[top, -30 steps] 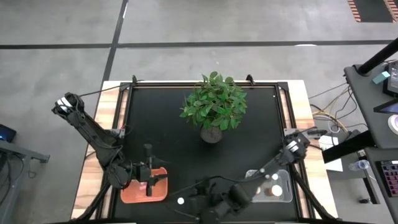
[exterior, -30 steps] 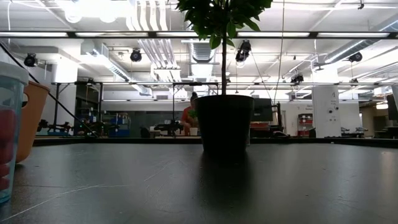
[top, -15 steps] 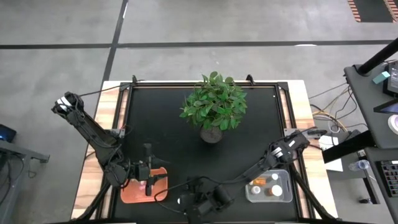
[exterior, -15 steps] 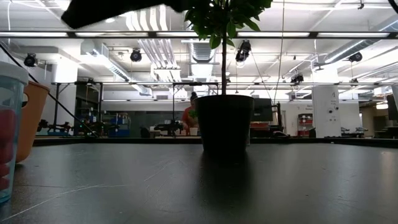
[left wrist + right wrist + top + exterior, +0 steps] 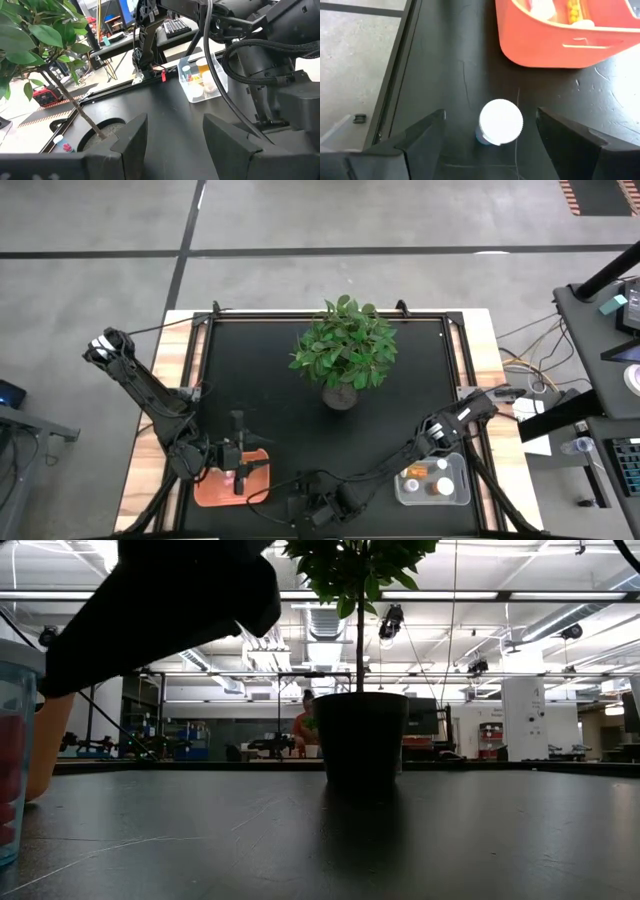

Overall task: Pick and place medicine bottles into bin by pill shape (circle, oval)
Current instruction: Put the bottom blue capsule bottle into the transparent bin

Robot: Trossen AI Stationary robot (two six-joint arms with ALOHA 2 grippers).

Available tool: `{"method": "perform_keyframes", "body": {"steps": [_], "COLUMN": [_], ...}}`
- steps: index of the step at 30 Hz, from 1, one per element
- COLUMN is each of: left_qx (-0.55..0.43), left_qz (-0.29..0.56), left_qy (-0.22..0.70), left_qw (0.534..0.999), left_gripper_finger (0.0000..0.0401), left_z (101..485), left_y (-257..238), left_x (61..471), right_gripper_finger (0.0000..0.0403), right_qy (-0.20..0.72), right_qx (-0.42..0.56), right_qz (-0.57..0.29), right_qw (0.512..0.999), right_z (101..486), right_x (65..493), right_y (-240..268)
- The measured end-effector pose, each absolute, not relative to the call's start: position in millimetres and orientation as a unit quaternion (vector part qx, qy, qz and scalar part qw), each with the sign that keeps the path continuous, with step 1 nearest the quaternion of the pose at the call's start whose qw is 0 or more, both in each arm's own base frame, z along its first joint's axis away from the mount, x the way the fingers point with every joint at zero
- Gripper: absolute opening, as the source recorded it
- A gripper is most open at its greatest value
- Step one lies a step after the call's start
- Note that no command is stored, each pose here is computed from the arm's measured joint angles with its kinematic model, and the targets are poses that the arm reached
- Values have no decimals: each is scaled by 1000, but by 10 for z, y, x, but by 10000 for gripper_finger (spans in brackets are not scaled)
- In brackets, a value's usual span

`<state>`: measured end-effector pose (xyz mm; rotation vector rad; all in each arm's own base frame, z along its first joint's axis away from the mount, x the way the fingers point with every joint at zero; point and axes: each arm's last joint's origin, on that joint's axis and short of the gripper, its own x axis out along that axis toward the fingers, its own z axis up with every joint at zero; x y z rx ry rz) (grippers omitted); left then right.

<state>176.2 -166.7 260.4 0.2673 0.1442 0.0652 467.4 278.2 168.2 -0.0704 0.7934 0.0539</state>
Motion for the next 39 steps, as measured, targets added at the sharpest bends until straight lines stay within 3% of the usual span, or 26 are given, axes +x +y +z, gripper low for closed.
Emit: {"method": "perform_keyframes", "body": {"steps": [6,33,39], "left_qx": [133,132,130], "left_qz": [32,33,33], "left_qy": [72,72,71], "left_qw": [988,988,988], "left_gripper_finger": [176,176,176], "left_z": [2605,2608,2612], "left_y": [-1667,-1667,-1668], "left_x": [1762,1763,1765], "right_gripper_finger": [286,127,111], "right_qy": [384,376,375], "right_qx": [-32,-20,-20], "right_qz": [25,21,21], "right_qw": [922,926,926], "right_z": [1679,1624,1624], "right_x": [4687,4721,4723], "right_y": [2771,2729,2727]}}
